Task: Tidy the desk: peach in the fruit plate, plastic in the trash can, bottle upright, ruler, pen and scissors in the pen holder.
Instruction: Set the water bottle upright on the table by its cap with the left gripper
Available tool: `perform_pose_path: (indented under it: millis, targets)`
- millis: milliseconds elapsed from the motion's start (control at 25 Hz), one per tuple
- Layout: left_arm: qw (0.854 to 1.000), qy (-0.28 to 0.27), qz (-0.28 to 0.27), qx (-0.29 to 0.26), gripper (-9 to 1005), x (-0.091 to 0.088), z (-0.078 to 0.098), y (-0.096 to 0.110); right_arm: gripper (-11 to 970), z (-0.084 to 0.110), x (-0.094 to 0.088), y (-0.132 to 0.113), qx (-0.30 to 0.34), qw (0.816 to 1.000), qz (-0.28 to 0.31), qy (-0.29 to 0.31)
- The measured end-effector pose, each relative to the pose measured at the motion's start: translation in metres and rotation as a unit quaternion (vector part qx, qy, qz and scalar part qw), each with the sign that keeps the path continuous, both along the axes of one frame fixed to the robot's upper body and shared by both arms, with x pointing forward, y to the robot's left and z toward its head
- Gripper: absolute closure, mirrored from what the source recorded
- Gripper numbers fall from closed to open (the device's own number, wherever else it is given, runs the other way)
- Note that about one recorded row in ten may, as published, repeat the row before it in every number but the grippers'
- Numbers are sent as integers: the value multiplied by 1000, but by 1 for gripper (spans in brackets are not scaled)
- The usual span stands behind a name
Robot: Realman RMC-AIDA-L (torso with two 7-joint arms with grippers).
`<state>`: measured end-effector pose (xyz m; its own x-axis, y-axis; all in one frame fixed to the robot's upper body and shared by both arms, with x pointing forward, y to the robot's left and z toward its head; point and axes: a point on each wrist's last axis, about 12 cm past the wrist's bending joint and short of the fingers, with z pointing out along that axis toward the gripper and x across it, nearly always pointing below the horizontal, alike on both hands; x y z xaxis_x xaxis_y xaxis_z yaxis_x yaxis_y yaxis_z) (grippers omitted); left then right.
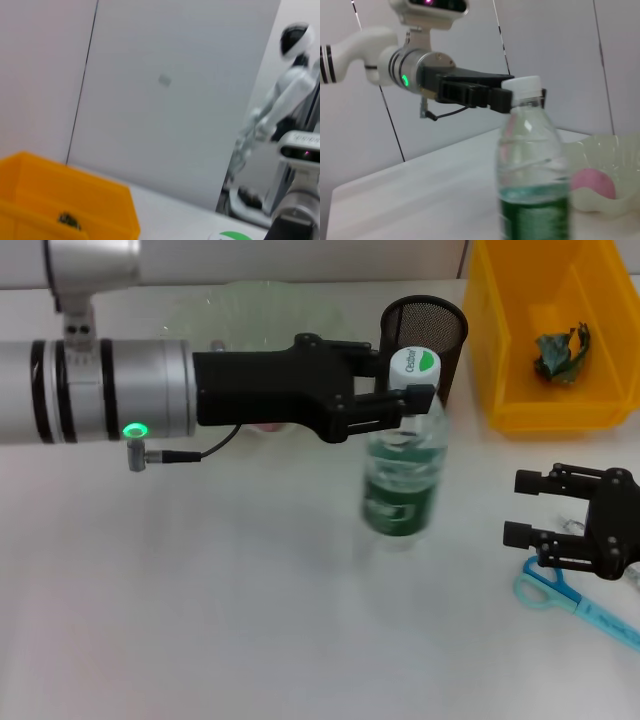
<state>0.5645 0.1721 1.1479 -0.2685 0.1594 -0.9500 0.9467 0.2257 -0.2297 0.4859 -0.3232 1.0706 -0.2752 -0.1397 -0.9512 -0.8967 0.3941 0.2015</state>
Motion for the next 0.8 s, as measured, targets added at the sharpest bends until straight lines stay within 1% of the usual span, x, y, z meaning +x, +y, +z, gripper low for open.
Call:
perform_pose_path:
  millis: [120,200,280,320,400,480,520,640,720,800]
  targets:
    - [999,-21,1,-39,557,-6,-15,8,254,-1,1,2,-1,1000,-3,0]
    - [997,-43,12,-69,557,-12,-29,15,254,-1,2,3,-2,1000,-5,-1]
    - [995,-54,21,-80,557,-14,-35,19,254,-2,4,6,0,1000,-3,-1]
    - [995,-54,21,-80,557,-14,-35,19,254,-2,4,6,0,1000,-3,-1]
    - [991,-71,49,-97,557,-20,-49,31,254,-2,4,8,3,1000,-2,1]
    - [989,-78,63,-105,557,-24,-56,36,255,-3,4,9,8,1000,-2,0]
    - [989,-78,63,-105,557,-24,-56,36,255,-3,4,9,8,1000,-2,0]
    - [984,-104,90,-117,557,-36,-70,46,255,-4,4,11,11,1000,-2,-1]
    - [983,-110,93,-116,557,-38,-72,47,255,-4,4,12,12,1000,-1,-1]
    - [979,-131,108,-115,557,-44,-79,49,254,-3,5,14,13,1000,0,-2]
